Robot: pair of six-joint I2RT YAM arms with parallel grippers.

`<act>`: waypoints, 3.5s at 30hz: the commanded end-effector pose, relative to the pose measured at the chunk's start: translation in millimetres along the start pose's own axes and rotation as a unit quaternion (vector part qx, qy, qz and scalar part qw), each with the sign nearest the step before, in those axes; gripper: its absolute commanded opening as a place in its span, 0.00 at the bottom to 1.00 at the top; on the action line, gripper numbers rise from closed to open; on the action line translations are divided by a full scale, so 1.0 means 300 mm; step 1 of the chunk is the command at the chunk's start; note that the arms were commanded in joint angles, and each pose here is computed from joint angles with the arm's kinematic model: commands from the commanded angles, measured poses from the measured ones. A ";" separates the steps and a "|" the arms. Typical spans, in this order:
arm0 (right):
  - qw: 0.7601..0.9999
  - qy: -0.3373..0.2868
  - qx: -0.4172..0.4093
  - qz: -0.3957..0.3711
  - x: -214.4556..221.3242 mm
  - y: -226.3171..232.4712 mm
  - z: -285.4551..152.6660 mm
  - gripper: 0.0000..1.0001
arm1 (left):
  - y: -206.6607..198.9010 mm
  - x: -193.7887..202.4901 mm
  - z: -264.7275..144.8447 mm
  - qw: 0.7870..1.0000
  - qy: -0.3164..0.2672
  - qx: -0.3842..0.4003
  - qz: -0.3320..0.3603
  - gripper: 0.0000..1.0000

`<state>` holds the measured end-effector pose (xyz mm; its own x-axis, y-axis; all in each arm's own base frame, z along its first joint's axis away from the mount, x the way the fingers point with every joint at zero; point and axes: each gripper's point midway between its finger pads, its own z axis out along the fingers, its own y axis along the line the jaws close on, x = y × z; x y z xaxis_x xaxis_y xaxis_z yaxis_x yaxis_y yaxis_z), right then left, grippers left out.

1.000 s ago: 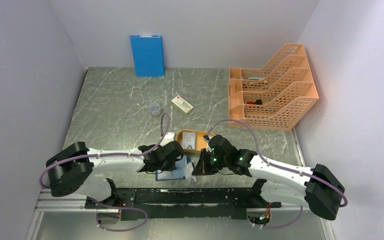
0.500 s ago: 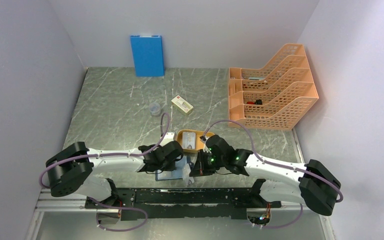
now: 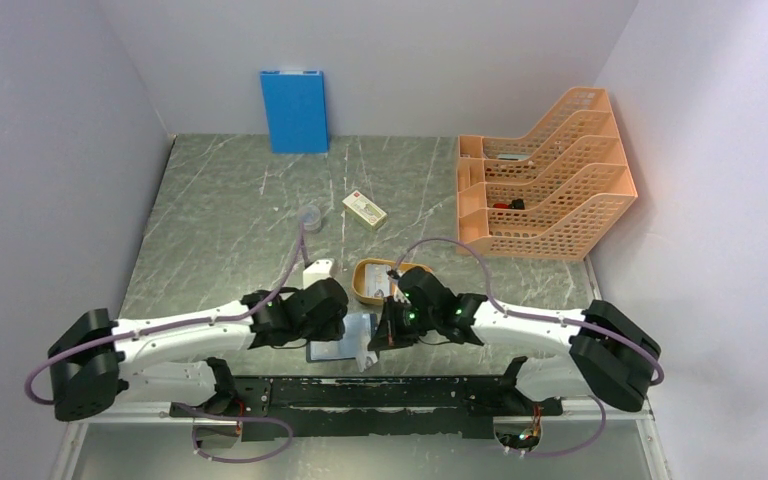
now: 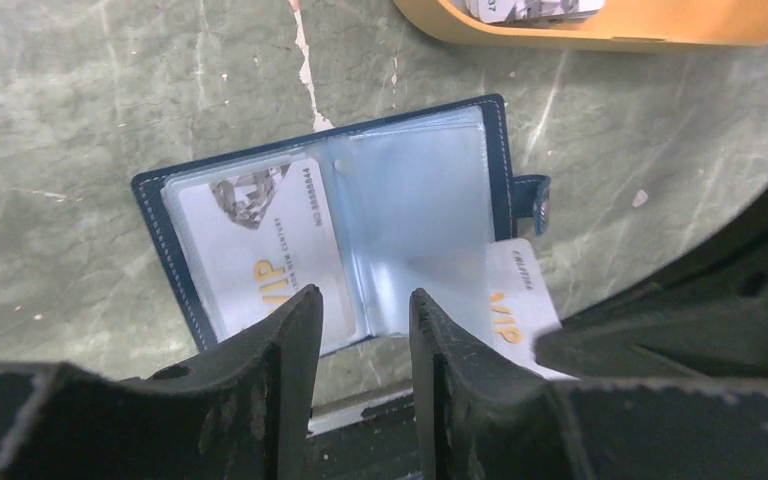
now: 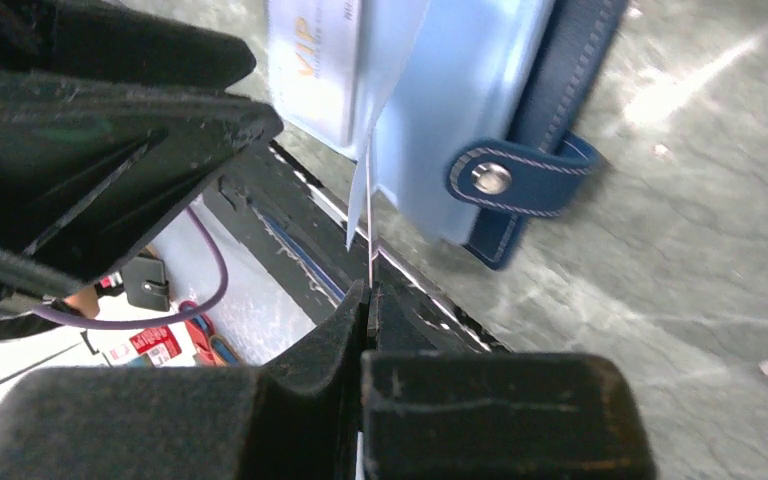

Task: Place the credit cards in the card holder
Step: Turn over the card slot in the card holder, then insert the credit card into the card holder.

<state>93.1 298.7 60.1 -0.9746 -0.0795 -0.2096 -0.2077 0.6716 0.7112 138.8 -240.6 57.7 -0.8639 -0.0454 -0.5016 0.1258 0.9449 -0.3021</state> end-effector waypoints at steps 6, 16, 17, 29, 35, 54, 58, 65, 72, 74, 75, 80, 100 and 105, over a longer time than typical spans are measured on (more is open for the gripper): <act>0.999 -0.003 -0.033 -0.034 -0.062 0.131 0.077 0.00 | 0.045 -0.054 -0.131 0.999 -0.041 0.012 -0.029 0.43; 0.999 0.000 -0.023 -0.038 -0.066 0.147 0.140 0.00 | 0.097 -0.044 -0.114 0.997 -0.060 0.001 -0.045 0.41; 0.999 -0.009 -0.024 -0.038 -0.075 0.153 0.125 0.00 | 0.114 -0.044 -0.110 0.997 -0.062 -0.012 -0.047 0.40; 0.997 -0.072 0.006 0.004 -0.135 0.048 0.052 0.00 | 0.263 -0.001 -0.092 0.989 -0.082 -0.078 -0.097 0.39; 0.998 -0.068 0.002 0.007 -0.132 0.037 0.086 0.00 | 0.306 0.055 -0.069 0.987 -0.062 -0.096 -0.117 0.39; 0.999 -0.042 -0.014 0.014 -0.104 0.032 0.135 0.00 | 0.338 0.141 -0.030 0.987 -0.027 -0.094 -0.125 0.37; 0.999 -0.037 -0.011 0.016 -0.100 0.024 0.145 0.00 | 0.336 0.145 -0.026 0.988 -0.024 -0.092 -0.124 0.37; 0.999 -0.040 -0.015 0.030 -0.104 0.022 0.158 0.00 | 0.333 0.151 -0.020 0.988 -0.020 -0.091 -0.121 0.36; 0.997 -0.043 -0.029 0.054 -0.100 0.021 0.177 0.00 | 0.331 0.161 -0.014 0.989 -0.016 -0.086 -0.121 0.35; 0.997 -0.040 -0.038 0.059 -0.095 0.025 0.184 0.00 | 0.330 0.164 -0.011 0.989 -0.014 -0.085 -0.120 0.34; 0.997 -0.038 -0.039 0.061 -0.092 0.025 0.188 0.00 | 0.332 0.166 -0.010 0.989 -0.013 -0.086 -0.120 0.34; 0.996 -0.036 -0.041 0.065 -0.089 0.028 0.197 0.00 | 0.334 0.169 -0.008 0.989 -0.012 -0.087 -0.117 0.33; 0.995 -0.047 -0.053 0.071 -0.110 0.036 0.231 0.00 | 0.338 0.182 0.002 0.990 -0.007 -0.086 -0.115 0.31; 0.995 -0.049 -0.041 0.074 -0.112 0.014 0.247 0.00 | 0.339 0.184 0.002 0.990 -0.005 -0.087 -0.114 0.31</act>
<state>127.0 361.9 33.1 -0.9874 0.0747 -0.1396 -0.0720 0.5734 0.8161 116.7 -153.9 13.2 -0.8224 -0.2961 -0.4858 -0.1634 0.9408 -0.2969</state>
